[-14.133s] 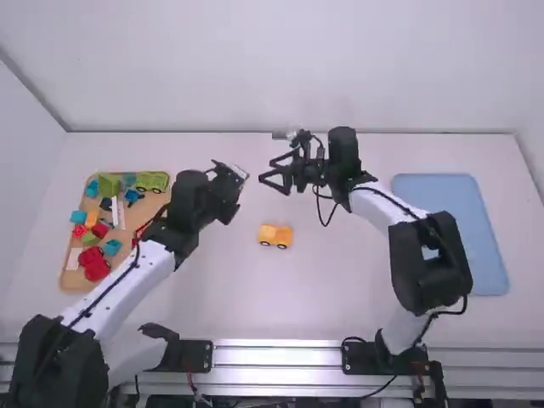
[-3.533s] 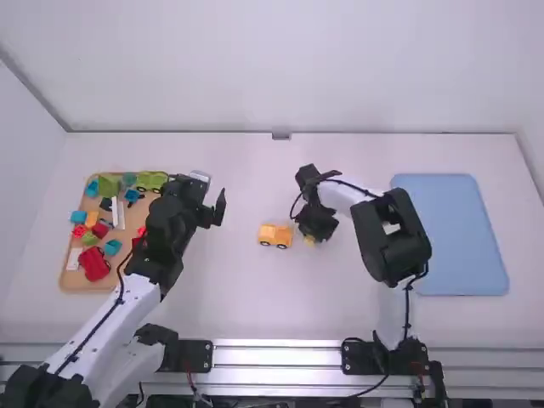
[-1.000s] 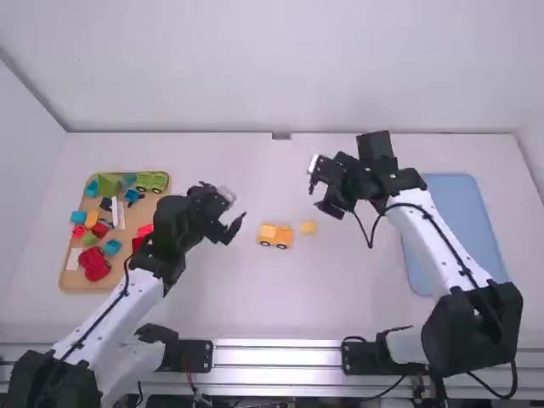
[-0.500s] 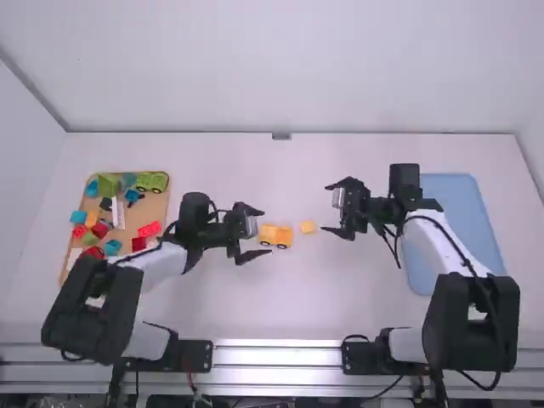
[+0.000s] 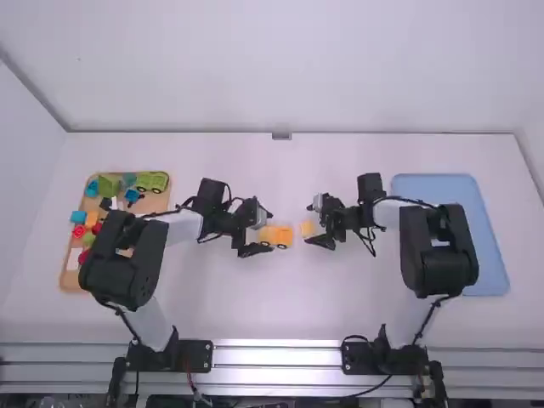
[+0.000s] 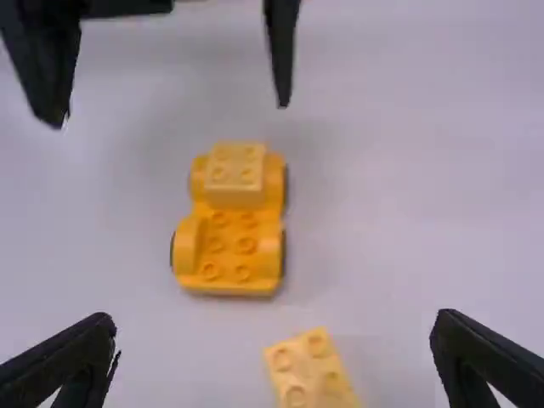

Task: Assemble lego blocks to make yellow taxi

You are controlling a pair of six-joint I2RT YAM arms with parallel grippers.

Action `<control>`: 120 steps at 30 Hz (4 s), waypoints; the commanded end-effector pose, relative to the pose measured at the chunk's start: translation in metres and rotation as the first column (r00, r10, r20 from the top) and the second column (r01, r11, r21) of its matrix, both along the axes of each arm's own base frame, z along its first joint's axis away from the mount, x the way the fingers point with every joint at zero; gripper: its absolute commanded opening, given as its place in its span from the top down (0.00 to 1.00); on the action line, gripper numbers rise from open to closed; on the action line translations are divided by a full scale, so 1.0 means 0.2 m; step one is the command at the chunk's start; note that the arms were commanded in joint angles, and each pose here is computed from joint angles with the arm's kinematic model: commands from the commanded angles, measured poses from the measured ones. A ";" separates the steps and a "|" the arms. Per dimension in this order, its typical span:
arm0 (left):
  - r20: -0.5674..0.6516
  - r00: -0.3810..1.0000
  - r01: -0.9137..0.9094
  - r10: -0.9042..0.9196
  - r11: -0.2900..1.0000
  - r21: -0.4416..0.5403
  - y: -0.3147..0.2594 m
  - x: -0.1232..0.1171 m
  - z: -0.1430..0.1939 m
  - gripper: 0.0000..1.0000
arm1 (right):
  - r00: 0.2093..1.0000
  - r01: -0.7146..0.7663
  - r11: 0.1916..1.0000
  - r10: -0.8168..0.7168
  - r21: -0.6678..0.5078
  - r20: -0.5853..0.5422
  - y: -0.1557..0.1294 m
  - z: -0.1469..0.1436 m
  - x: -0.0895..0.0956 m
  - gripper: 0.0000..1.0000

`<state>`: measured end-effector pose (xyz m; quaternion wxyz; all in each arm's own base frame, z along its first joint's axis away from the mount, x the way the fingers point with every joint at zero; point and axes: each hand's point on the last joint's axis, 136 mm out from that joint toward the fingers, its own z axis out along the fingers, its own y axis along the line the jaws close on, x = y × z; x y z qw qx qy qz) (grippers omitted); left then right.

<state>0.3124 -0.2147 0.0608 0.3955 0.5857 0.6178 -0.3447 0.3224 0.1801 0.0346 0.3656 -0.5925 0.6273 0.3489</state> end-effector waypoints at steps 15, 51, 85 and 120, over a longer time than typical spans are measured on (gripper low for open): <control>0.083 0.993 0.084 -0.085 0.996 0.018 0.01 -0.03 -0.01 0.01 | 0.998 -0.047 0.995 0.051 -0.093 0.044 -0.07 -0.23 0.09 0.20; 0.105 0.994 0.008 -0.017 0.996 0.089 -0.01 0.04 -0.27 0.00 | 0.953 -0.289 0.955 0.281 -0.062 -0.109 0.11 0.02 -0.04 0.85; 0.037 0.996 -0.082 0.076 0.982 0.169 -0.05 0.14 -0.40 0.50 | 0.999 -0.041 0.973 0.042 -0.227 0.000 0.24 0.07 0.01 0.96; 0.015 1.000 0.024 -0.026 0.989 0.147 -0.06 0.03 -0.40 0.59 | 0.999 -0.035 0.947 0.026 -0.321 -0.030 0.27 -0.19 -0.14 0.94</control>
